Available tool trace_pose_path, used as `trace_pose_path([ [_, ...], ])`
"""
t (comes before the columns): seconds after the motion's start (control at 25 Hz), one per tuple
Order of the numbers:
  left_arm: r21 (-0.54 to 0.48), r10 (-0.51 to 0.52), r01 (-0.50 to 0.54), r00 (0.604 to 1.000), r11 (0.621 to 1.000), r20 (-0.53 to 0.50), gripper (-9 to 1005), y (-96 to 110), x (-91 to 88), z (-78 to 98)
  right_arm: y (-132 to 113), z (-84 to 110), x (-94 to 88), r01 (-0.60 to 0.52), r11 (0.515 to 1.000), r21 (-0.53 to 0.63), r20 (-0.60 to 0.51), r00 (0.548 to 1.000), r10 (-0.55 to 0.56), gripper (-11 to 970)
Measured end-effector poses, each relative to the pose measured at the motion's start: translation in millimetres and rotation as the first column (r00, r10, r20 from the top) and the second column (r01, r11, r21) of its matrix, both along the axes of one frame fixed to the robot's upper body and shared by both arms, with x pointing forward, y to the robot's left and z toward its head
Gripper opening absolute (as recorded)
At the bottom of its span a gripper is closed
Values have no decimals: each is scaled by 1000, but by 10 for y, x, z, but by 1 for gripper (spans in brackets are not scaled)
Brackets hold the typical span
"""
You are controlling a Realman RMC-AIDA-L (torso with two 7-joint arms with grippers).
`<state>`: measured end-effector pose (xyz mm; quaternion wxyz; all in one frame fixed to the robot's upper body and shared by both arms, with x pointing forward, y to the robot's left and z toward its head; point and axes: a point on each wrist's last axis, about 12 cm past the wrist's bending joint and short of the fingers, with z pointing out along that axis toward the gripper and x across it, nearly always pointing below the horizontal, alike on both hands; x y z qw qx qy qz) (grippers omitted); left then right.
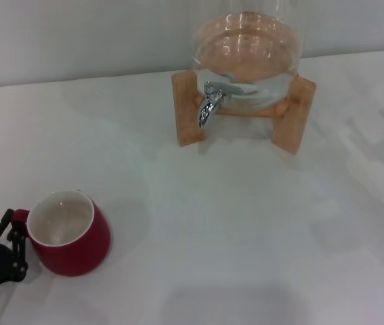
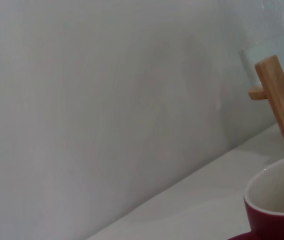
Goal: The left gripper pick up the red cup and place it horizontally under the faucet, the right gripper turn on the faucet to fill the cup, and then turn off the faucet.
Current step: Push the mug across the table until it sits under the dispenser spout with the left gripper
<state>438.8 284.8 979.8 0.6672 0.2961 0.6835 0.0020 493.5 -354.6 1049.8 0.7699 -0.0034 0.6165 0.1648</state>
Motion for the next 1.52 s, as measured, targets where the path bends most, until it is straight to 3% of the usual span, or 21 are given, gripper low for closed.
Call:
trace_pose_path([
  [0.64, -12, -14, 14, 1000, 1000, 13, 96, -53, 58, 29, -19, -16, -34, 7, 1000, 4, -6, 1000, -7, 829],
  [1.52, -74, -72, 76, 996, 994, 51, 96, -192, 376, 186, -7, -1, -12, -2, 1000, 20, -3, 1000, 2, 828],
])
